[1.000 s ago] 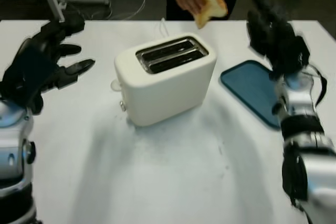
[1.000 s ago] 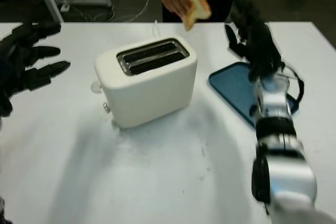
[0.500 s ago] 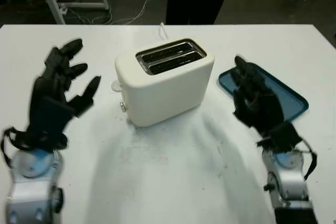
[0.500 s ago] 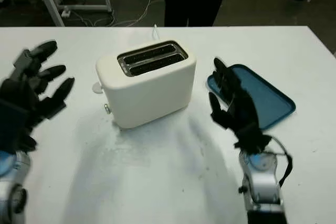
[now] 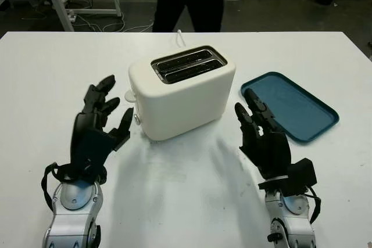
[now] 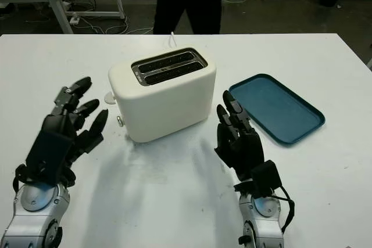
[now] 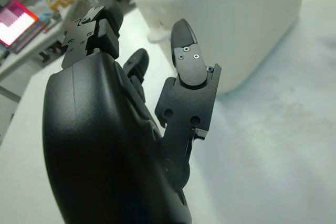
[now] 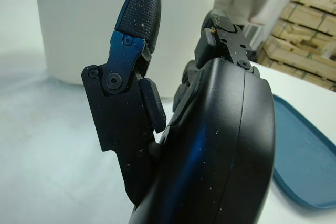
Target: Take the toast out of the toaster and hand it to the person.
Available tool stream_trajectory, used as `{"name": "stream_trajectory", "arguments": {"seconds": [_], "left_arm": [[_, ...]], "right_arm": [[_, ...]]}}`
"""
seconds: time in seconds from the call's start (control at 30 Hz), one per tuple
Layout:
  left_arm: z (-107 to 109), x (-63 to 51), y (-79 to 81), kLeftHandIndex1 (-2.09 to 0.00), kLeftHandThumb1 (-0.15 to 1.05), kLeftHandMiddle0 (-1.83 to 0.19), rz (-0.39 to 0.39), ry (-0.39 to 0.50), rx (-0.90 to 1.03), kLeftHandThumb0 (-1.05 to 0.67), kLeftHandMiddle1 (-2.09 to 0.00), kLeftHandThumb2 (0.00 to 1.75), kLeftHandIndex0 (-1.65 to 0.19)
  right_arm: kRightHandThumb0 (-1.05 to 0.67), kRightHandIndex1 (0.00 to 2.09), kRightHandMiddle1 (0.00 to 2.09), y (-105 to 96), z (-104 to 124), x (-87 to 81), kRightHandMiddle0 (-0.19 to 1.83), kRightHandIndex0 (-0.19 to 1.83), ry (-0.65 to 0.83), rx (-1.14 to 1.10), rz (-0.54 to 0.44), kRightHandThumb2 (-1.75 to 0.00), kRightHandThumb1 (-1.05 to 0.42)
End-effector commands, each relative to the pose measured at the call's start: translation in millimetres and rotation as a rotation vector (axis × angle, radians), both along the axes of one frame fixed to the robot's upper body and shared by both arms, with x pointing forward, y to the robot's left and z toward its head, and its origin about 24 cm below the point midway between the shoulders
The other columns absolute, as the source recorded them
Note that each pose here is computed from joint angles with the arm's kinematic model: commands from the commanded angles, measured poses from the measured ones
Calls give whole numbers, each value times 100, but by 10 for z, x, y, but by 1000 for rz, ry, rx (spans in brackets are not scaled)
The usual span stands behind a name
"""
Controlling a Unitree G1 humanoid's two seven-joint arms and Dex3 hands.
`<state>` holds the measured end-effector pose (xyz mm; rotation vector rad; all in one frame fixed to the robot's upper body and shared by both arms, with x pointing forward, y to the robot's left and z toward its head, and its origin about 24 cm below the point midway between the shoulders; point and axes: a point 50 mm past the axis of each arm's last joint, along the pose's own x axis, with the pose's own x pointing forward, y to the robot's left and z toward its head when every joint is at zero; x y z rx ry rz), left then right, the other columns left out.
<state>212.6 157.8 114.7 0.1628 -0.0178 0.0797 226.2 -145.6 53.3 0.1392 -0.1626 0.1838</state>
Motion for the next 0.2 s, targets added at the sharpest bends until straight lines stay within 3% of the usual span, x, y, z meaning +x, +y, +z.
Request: {"name": "stream_trajectory", "arguments": {"seconds": [0.0,0.17], "left_arm": [[5,-1,12,-42,92,0,8,-9,25,-34,-72,68,-4],[8,7,22,-41,92,0,22,-8,7,-43,-74,68,-4]], "right_arm": [[-76,4,1,7,16,6,12,8,5,5,-7,-71,-92],[-75,4,0,3,32,-3,12,8,6,-1,-19,-71,-92]]}}
